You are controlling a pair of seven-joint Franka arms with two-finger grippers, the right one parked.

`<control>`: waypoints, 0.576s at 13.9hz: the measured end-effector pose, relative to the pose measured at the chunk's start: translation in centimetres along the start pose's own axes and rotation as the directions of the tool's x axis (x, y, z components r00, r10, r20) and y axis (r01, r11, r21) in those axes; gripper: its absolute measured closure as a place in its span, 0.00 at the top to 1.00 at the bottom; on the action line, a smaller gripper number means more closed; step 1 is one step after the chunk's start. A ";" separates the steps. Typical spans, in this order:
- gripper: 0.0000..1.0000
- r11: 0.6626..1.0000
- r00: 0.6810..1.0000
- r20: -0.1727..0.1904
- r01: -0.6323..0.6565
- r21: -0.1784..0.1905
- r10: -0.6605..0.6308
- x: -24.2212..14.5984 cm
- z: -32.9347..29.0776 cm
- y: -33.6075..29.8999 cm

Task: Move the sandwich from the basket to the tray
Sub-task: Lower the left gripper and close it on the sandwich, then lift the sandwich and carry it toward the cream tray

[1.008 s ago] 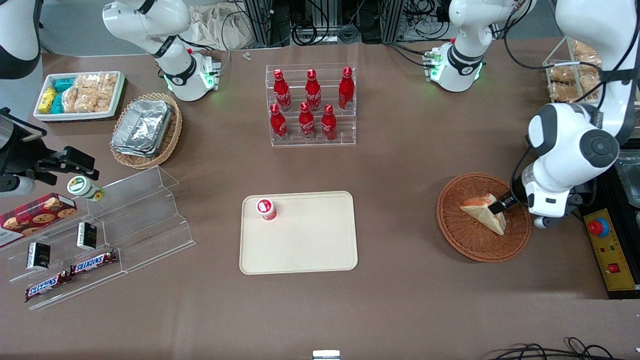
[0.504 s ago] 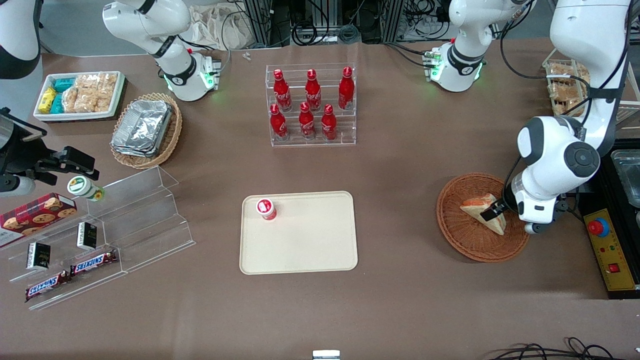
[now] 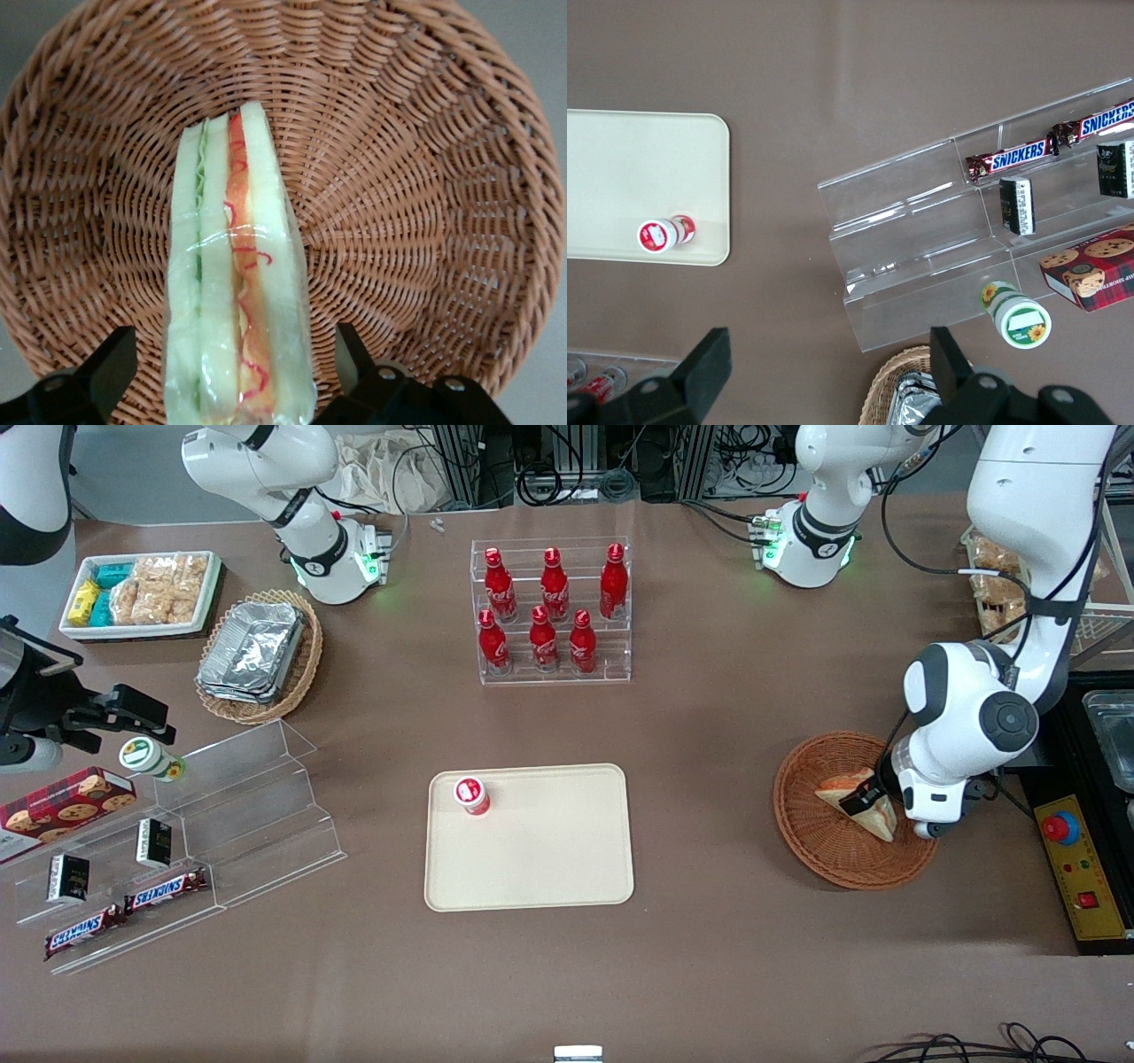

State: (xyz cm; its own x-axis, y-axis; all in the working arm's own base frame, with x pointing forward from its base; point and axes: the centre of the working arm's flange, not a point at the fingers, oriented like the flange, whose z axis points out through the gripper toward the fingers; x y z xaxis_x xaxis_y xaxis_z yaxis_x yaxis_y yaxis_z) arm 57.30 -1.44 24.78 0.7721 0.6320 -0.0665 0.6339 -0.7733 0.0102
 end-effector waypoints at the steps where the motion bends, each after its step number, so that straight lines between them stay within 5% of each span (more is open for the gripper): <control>1: 0.97 1.000 1.000 0.003 0.004 0.001 -0.004 0.0 0.3 0.0; 5: 0.55 1.000 1.000 0.003 0.008 0.000 -0.008 0.0 0.4 0.0; 8: 0.37 1.000 1.000 0.000 0.008 -0.002 -0.008 0.1 0.3 0.1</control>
State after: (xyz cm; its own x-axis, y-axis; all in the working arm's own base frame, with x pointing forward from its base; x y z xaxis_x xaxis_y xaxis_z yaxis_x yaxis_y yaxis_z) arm 57.43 -1.46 24.50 0.7669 0.6383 -0.0671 0.6403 -0.7680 0.0120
